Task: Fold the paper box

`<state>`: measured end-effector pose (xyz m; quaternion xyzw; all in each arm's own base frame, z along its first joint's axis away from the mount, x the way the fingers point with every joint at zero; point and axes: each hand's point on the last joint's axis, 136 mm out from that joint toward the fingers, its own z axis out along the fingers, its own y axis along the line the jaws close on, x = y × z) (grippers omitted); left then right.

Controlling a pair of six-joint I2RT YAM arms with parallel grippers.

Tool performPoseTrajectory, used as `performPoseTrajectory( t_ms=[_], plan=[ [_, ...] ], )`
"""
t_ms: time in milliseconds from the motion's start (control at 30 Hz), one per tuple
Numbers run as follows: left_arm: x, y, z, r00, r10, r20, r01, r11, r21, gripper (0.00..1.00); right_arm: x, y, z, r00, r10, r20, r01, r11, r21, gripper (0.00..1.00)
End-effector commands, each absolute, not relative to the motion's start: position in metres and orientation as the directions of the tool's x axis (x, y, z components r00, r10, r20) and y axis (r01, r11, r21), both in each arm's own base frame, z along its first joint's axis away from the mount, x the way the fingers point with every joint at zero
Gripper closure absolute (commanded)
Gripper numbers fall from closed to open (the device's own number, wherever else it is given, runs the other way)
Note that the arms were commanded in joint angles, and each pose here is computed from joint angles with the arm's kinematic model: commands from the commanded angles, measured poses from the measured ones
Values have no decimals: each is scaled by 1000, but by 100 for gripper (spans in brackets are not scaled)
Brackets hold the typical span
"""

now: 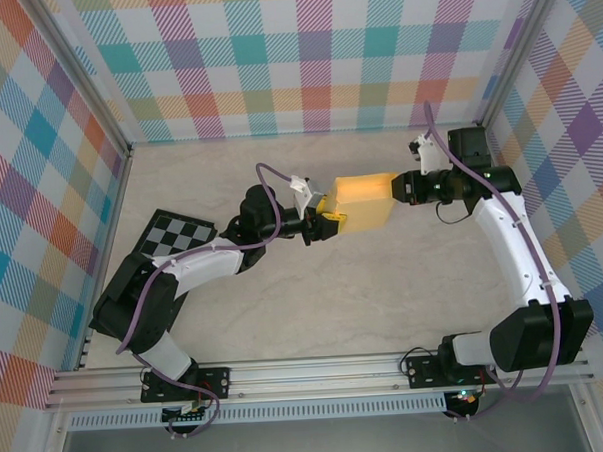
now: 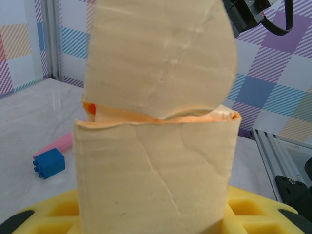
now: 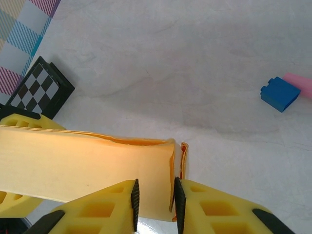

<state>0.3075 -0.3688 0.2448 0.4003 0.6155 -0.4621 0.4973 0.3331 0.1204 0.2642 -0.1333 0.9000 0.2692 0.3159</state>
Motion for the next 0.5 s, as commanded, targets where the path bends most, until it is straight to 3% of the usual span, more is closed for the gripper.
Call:
performPoseTrajectory(
  t_ms=[0,233,333,400,467],
  plan=[
    [304,-366,286,-110,-34,-993,966,230,-115,60,326,119,260,-761,-98,-641,-429,818,384,78],
    [306,-366,290,-112,-49,-993,963,239,-120,60,322,117,250,-755,-131,-642,-446,821,357,92],
    [308,-366,293,-112,-55,-992,961,248,-122,60,319,118,248,-748,-153,-646,-468,812,350,93],
    [309,-366,293,-111,-56,-992,961,249,-122,60,316,119,247,-746,-158,-647,-476,805,353,88],
    [307,-367,291,-103,-45,-994,965,240,-110,60,313,117,248,-741,-156,-654,-473,811,343,75]
  ],
)
